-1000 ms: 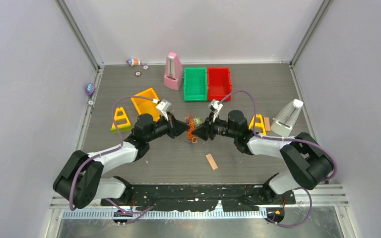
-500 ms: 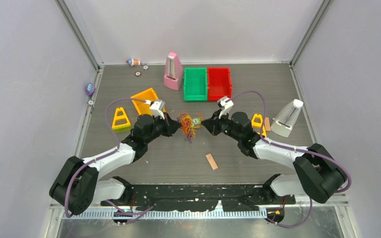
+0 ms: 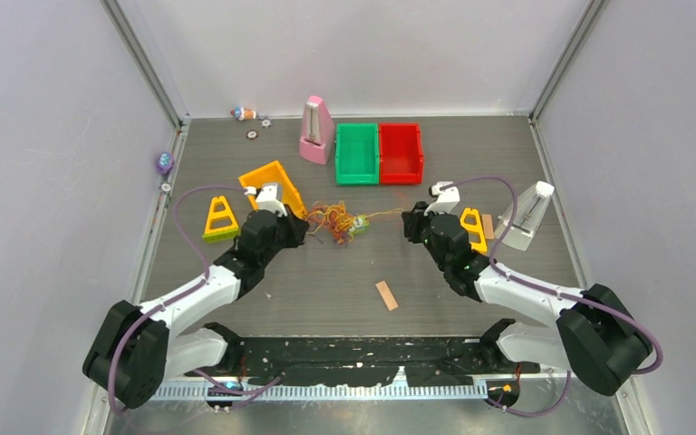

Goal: Untangle the cables

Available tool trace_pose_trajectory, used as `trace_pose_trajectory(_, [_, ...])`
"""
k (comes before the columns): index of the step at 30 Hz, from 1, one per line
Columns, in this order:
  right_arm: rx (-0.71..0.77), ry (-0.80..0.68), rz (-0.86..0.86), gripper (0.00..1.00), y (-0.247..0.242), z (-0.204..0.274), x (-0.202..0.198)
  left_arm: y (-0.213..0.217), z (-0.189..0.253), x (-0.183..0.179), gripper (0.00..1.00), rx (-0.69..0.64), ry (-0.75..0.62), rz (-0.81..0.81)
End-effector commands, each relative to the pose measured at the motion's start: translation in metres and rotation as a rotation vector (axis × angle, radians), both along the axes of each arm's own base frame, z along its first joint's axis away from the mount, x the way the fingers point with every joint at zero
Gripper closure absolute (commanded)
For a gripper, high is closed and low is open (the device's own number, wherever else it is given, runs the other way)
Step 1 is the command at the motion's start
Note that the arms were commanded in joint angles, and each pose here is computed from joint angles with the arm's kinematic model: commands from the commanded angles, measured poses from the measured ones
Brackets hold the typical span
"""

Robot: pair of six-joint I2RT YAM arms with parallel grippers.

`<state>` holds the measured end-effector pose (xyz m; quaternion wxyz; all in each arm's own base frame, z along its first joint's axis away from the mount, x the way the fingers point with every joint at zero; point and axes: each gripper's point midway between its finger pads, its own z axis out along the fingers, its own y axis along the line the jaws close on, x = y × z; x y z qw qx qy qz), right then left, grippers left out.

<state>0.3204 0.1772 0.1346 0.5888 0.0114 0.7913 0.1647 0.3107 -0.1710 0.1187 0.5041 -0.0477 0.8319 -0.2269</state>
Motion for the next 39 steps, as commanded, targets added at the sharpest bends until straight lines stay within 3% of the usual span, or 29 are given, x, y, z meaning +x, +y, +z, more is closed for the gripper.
trace_pose_trajectory(1, [-0.021, -0.085, 0.197, 0.42, 0.029, 0.016, 0.002, -0.031, 0.025, -0.003, 1.0, -0.063, -0.143, -0.229])
trace_pose_trajectory(3, [-0.001, -0.099, 0.352, 0.21, 0.056, 0.021, -0.005, -0.048, 0.03, -0.009, 1.0, -0.096, -0.156, -0.332])
trace_pose_trajectory(5, [0.025, -0.11, 0.485, 0.15, 0.077, 0.022, -0.016, -0.067, 0.038, -0.018, 1.0, -0.142, -0.176, -0.445])
trace_pose_trajectory(7, [0.055, -0.113, 0.647, 0.14, 0.1, 0.024, -0.032, -0.079, 0.045, -0.026, 1.0, -0.183, -0.193, -0.528])
trace_pose_trajectory(11, [0.094, -0.106, 0.805, 0.13, 0.122, 0.023, -0.047, -0.092, 0.058, -0.039, 1.0, -0.257, -0.232, -0.633])
trace_pose_trajectory(16, [0.116, -0.113, 0.864, 0.08, 0.13, 0.025, -0.054, -0.098, 0.073, -0.052, 1.0, -0.313, -0.29, -0.701])
trace_pose_trajectory(24, [0.197, -0.117, 0.961, 0.09, 0.145, 0.032, -0.067, -0.117, 0.101, -0.089, 1.0, -0.457, -0.352, -0.95])
trace_pose_trajectory(26, [0.2, -0.133, 0.956, 0.13, 0.144, 0.035, -0.067, -0.118, 0.105, -0.091, 1.0, -0.48, -0.366, -0.969])
trace_pose_trajectory(28, [0.194, -0.146, 0.94, 0.35, 0.142, 0.037, -0.066, -0.119, 0.104, -0.09, 1.0, -0.485, -0.357, -0.969])
trace_pose_trajectory(29, [0.191, -0.147, 0.935, 0.57, 0.141, 0.037, -0.066, -0.12, 0.102, -0.088, 1.0, -0.483, -0.348, -0.96])
trace_pose_trajectory(30, [0.187, -0.156, 0.923, 0.67, 0.139, 0.038, -0.065, -0.119, 0.1, -0.085, 0.97, -0.477, -0.339, -0.945])
trace_pose_trajectory(31, [0.182, -0.156, 0.904, 0.8, 0.136, 0.037, -0.064, -0.118, 0.097, -0.081, 0.88, -0.463, -0.33, -0.921])
trace_pose_trajectory(32, [0.18, -0.171, 0.892, 0.85, 0.134, 0.041, -0.063, -0.117, 0.09, -0.074, 0.73, -0.44, -0.309, -0.878])
trace_pose_trajectory(36, [0.156, -0.178, 0.819, 0.91, 0.124, 0.041, -0.057, -0.096, 0.067, -0.049, 0.3, -0.284, -0.279, -0.677])
trace_pose_trajectory(39, [0.151, -0.181, 0.783, 0.94, 0.12, 0.042, -0.053, -0.08, 0.065, -0.042, 0.11, -0.22, -0.302, -0.579])
